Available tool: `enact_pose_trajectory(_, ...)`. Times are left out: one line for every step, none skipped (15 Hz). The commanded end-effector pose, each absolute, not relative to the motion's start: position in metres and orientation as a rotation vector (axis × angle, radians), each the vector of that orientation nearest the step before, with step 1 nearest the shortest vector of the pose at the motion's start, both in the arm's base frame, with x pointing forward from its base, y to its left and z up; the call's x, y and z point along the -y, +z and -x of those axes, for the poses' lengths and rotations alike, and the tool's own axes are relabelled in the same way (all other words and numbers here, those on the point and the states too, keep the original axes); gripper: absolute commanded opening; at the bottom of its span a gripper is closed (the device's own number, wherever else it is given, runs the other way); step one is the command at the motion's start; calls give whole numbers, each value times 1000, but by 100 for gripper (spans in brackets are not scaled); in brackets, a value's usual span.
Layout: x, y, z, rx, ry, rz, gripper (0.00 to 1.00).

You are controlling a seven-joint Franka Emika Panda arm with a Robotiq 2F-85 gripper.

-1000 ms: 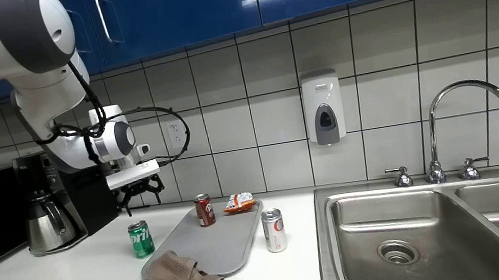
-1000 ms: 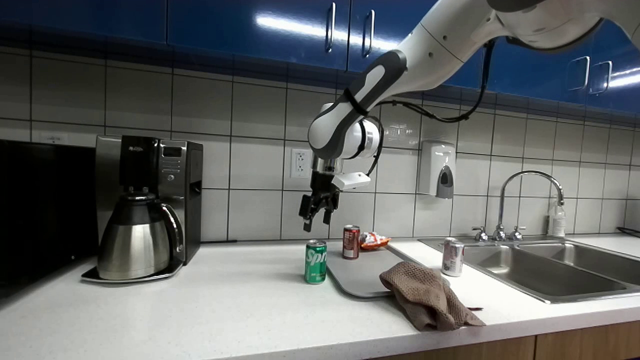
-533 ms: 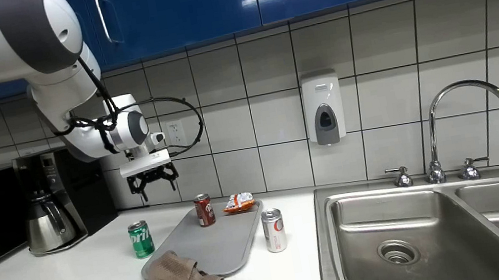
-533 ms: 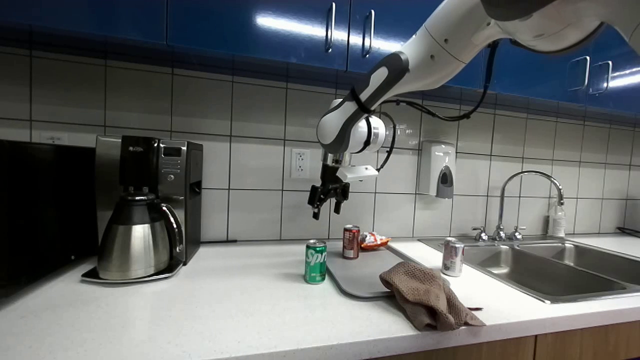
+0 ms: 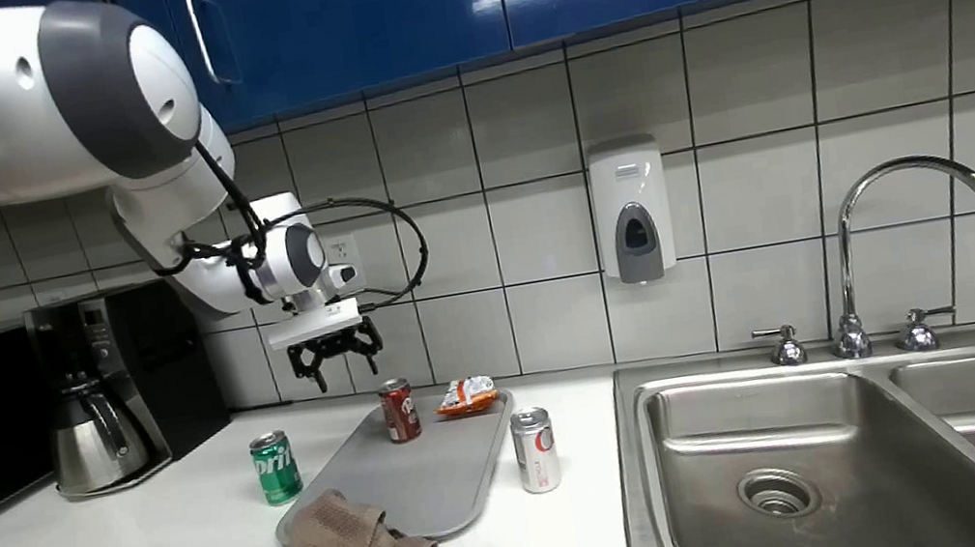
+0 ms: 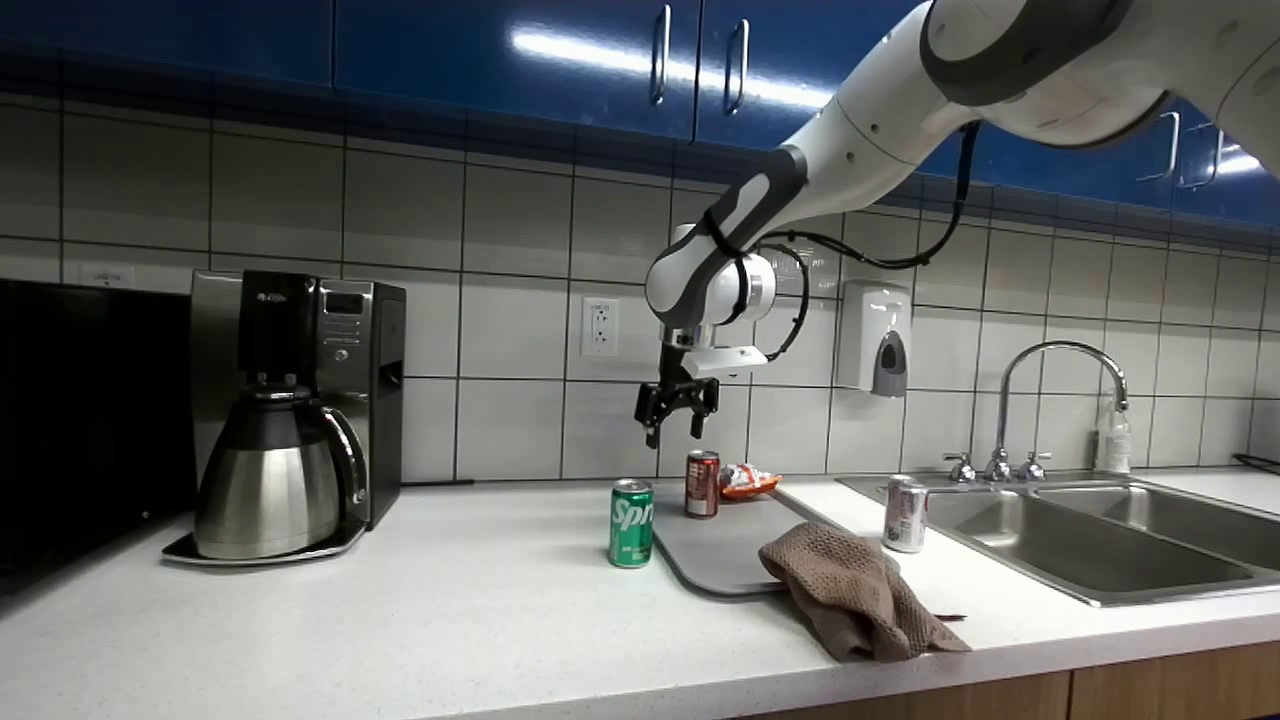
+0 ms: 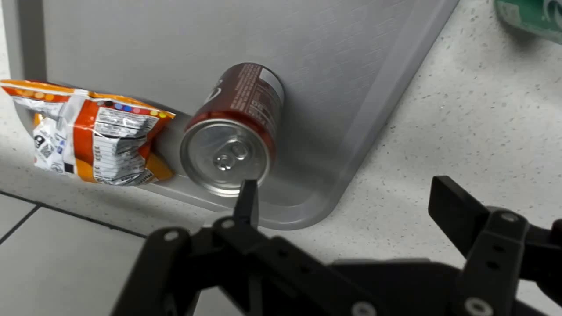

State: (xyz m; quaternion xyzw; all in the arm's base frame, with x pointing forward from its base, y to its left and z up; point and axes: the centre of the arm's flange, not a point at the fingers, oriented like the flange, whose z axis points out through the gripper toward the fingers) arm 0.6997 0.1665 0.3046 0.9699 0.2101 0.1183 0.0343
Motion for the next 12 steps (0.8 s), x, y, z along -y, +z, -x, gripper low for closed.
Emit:
enact_pose_trajectory(-154,305,-732,-517,321,-3016,100)
enact_pose_trajectory(-149,305,-737,-492,312,-3021,100)
enact_pose_trajectory(-144,304,-740,-469,301,-3028,100)
enact_pose_trajectory(-139,304,-744,-454,287,-3040,100)
enact_pose_trajectory(-134,305,-747,-434,284,-3046,100)
enact_pose_trajectory(-129,306,-749,-416,277,-3052,100)
enact_pose_trajectory(-125,305,-751,-401,272,-3055,100)
enact_pose_trajectory(-121,305,-753,-388,267,-3060,100)
enact_pose_trajectory(-117,303,-754,-376,265,-3063,100)
enact_pose_trajectory(-115,301,-755,-368,260,-3064,100)
enact_pose_trajectory(-113,299,-757,-362,252,-3066,100)
enact_pose_trajectory(-112,296,-757,-359,248,-3066,100)
